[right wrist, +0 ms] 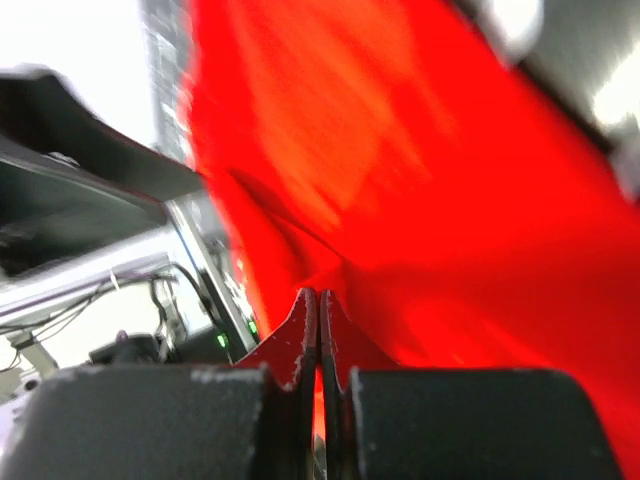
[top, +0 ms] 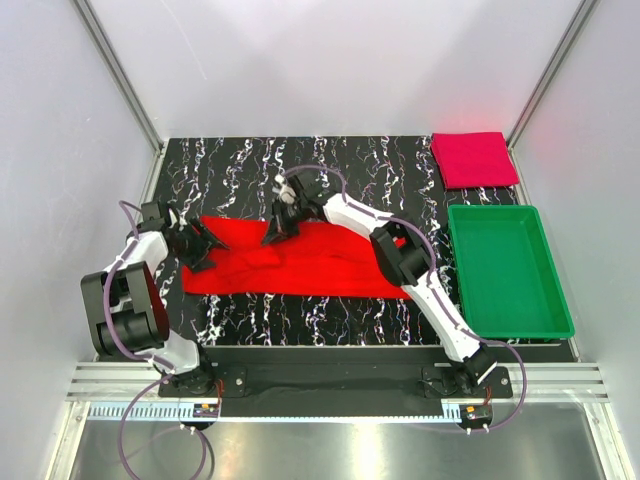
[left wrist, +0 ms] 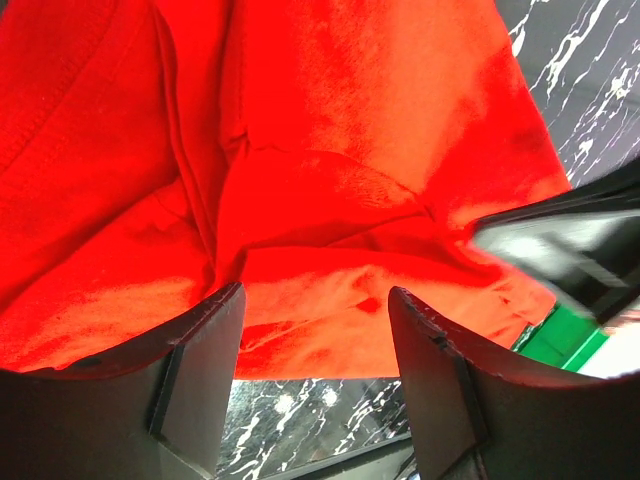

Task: Fold and stack the t-shirts
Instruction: Fold the tshirt

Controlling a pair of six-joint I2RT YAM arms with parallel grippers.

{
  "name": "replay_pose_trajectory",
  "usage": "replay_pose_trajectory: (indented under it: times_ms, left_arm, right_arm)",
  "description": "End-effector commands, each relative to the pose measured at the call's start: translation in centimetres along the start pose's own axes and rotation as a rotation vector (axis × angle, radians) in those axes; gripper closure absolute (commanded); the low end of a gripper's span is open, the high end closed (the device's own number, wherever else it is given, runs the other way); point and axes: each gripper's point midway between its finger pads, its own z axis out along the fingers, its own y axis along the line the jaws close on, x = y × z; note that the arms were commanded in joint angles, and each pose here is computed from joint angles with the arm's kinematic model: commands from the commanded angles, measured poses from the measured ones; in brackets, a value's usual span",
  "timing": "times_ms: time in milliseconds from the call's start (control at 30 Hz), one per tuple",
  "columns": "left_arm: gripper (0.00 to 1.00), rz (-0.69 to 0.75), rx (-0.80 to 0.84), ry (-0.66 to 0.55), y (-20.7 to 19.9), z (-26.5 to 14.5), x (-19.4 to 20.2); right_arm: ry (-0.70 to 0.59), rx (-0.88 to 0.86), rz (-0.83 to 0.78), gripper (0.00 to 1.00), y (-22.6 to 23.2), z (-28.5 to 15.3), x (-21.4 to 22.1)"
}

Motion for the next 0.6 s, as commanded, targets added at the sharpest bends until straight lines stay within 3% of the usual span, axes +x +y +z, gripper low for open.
replay_pose_trajectory:
  times_ms: [0, 100, 267, 433, 567]
  left_arm:
    - [0.35, 0.101, 0.046, -0.087, -2.1, -1.7, -2.0]
    - [0.35, 0.139, 0.055, -0.104, -2.7, -2.8, -2.2]
    - [0.35, 0.141, 0.084, -0.019, -2.6, -2.4, -0.7]
    - [0.34, 0.157, 0.107, 0.101, -2.3, -1.0, 1.1]
    - [0.41, 0.159, 0.059, 0.160, -1.4, -0.1, 2.5]
  right_arm:
    - [-0.008, -0.070, -0.069, 1.00, 4.0, -2.9, 1.1]
    - [0.037, -0.090, -0.035, 1.00, 3.2, -3.5, 4.1]
    - [0.114, -0.138, -0.032, 1.00, 4.0, -3.5, 7.3]
    - [0.129, -0.132, -0.025, 1.00, 3.3, -2.8, 7.9]
    - [0.128, -0.130, -0.019, 1.00, 3.2, -2.7, 7.7]
